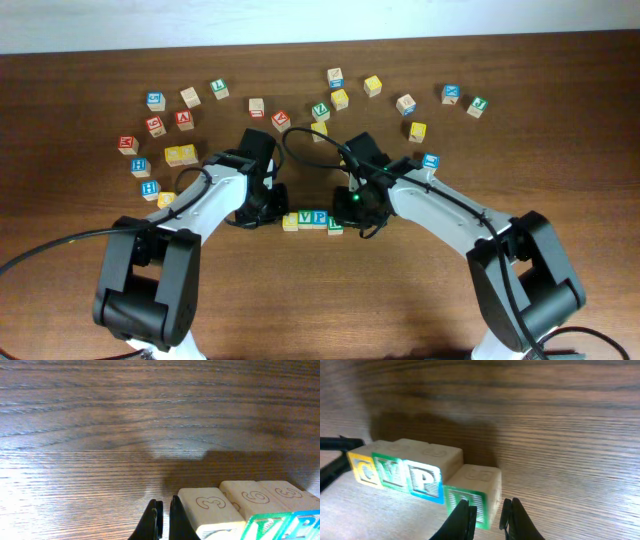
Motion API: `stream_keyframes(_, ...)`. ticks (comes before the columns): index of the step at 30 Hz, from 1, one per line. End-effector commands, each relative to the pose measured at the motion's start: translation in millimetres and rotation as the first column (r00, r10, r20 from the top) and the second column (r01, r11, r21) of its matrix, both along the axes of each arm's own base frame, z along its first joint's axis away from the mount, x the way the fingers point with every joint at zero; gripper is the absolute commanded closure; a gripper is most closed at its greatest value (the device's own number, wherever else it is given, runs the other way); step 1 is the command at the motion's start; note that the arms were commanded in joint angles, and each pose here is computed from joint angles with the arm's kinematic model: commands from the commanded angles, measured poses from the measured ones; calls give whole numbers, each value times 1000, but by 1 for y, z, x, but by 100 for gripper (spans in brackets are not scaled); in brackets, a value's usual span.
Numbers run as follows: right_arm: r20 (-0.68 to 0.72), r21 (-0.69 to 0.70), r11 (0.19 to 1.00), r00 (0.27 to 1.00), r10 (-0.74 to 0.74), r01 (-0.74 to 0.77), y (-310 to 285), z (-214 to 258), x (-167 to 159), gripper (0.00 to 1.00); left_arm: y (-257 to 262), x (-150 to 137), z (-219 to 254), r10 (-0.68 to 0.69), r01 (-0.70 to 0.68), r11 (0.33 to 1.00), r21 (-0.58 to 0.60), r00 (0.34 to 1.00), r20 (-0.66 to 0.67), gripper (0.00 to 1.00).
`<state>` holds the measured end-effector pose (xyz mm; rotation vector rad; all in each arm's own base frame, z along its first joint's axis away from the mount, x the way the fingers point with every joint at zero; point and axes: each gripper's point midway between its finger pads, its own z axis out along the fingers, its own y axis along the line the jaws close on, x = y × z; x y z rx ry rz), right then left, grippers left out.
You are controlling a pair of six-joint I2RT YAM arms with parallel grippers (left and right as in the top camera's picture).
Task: Spell out CVPR
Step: 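Push the block row together from both ends with both grippers, then press the left gripper against C and right gripper against R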
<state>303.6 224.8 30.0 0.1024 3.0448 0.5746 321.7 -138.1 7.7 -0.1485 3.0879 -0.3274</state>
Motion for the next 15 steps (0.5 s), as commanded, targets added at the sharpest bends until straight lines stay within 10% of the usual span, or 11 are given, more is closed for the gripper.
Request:
stream_keyframes(1,-1,-32,999,1000,-15,15,-25,-1,10,86,8,-3,-7,14,-13,999,47,1000,-13,100)
stream_keyframes(6,-168,-127,989,984,56,-78,-29,-8,-46,96,23,2,-9,47,-49,990,135,999,18,100)
stream_keyframes(15,-69,-109,993,997,33,-41,-3,-21,-39,92,34,3,-9,87,-86,987,134,996,5,100)
